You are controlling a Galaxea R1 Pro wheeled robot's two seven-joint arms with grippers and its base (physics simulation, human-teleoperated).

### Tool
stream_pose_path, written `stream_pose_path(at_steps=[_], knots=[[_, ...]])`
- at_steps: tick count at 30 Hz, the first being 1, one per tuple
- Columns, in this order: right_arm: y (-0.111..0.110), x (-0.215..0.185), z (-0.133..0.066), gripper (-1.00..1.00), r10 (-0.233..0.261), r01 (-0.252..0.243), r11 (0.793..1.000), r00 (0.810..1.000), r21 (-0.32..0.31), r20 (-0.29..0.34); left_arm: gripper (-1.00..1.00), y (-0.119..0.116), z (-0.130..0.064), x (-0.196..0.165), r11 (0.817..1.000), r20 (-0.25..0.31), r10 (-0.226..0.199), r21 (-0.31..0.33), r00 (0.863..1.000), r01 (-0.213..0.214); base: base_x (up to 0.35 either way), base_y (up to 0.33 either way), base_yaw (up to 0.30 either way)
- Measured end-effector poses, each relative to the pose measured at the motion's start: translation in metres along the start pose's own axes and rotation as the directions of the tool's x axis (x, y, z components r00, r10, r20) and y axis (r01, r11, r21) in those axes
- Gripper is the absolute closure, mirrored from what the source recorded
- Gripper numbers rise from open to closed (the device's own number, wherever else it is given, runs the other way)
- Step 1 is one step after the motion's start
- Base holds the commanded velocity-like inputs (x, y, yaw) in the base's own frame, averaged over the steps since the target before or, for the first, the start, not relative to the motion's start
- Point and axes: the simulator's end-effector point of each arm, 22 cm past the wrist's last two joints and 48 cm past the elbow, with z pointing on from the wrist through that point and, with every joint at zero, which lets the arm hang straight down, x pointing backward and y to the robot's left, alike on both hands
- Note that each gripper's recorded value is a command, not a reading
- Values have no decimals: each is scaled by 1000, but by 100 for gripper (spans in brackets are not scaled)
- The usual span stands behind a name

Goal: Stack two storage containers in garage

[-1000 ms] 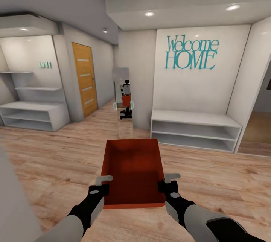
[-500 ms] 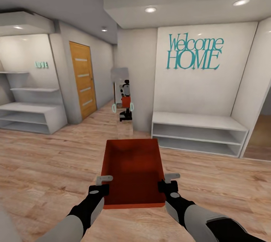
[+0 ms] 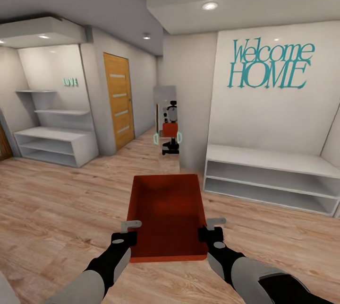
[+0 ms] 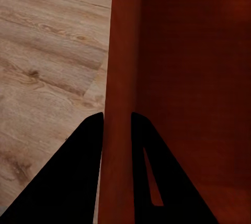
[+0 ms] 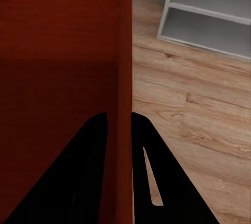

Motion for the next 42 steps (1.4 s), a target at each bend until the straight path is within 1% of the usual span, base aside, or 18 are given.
stream_pose_path(at_steps=[12,38,42], knots=[[0,0,0,100,0,0,1000,1000,0,0,100,0,0,0,1000,0,0,0,1000,0,322,0,49],[0,0,0,100,0,0,1000,1000,0,0,100,0,0,0,1000,0,0,0,1000,0,322,0,259],[0,0,0,100,0,0,1000,1000,1,0,100,0,0,0,1000,0,0,0,1000,0,322,0,106]])
